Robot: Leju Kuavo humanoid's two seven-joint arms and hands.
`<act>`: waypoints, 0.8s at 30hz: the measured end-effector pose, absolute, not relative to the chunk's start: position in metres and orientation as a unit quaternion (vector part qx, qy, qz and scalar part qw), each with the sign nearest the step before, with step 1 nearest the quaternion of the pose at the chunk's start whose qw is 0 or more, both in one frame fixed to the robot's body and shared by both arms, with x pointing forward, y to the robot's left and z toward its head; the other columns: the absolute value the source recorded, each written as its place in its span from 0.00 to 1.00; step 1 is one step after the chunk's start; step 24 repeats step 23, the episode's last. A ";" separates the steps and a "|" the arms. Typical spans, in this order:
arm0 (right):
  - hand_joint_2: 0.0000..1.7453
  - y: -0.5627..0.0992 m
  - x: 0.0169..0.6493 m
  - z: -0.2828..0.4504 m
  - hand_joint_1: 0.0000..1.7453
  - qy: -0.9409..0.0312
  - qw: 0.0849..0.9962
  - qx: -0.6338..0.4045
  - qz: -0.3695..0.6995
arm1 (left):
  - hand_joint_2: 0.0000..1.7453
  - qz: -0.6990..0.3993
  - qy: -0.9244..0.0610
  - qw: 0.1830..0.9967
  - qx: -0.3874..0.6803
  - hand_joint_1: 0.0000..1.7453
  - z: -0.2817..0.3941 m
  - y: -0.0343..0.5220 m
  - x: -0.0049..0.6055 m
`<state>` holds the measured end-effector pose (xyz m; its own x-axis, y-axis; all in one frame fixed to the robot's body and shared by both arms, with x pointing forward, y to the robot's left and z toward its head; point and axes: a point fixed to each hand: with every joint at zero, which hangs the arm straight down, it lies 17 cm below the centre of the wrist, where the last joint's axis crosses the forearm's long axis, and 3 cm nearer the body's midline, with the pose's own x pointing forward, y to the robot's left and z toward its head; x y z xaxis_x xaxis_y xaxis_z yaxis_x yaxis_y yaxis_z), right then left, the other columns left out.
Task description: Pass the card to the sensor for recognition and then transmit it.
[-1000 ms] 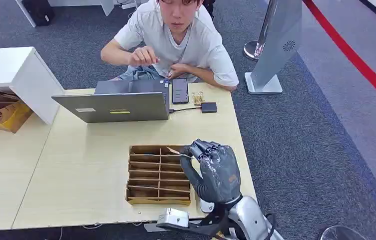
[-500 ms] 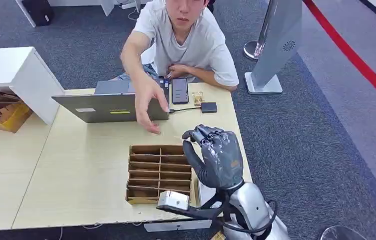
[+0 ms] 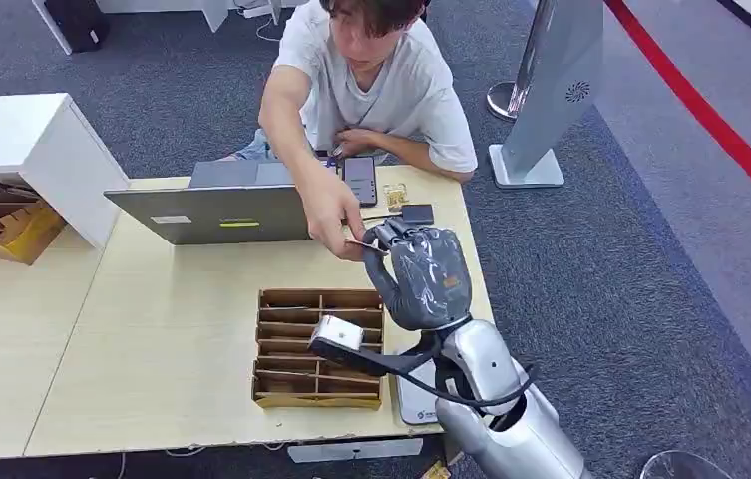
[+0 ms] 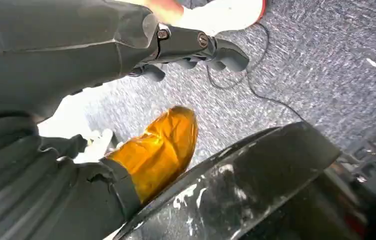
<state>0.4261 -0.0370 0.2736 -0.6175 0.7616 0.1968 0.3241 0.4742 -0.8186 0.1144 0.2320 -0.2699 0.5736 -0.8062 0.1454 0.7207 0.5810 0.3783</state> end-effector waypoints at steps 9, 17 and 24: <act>1.00 -0.029 0.440 0.275 1.00 -0.805 0.292 -0.332 0.395 | 0.00 -0.445 -0.153 0.871 0.144 0.00 -0.269 0.233 0.119; 0.00 -0.027 0.442 0.274 0.00 -0.808 0.306 -0.317 0.391 | 0.00 -0.444 -0.151 0.871 0.146 0.00 -0.269 0.234 0.119; 0.00 -0.025 0.427 0.286 0.00 -0.840 0.324 -0.255 0.352 | 0.00 -0.447 -0.159 0.867 0.154 0.00 -0.268 0.234 0.122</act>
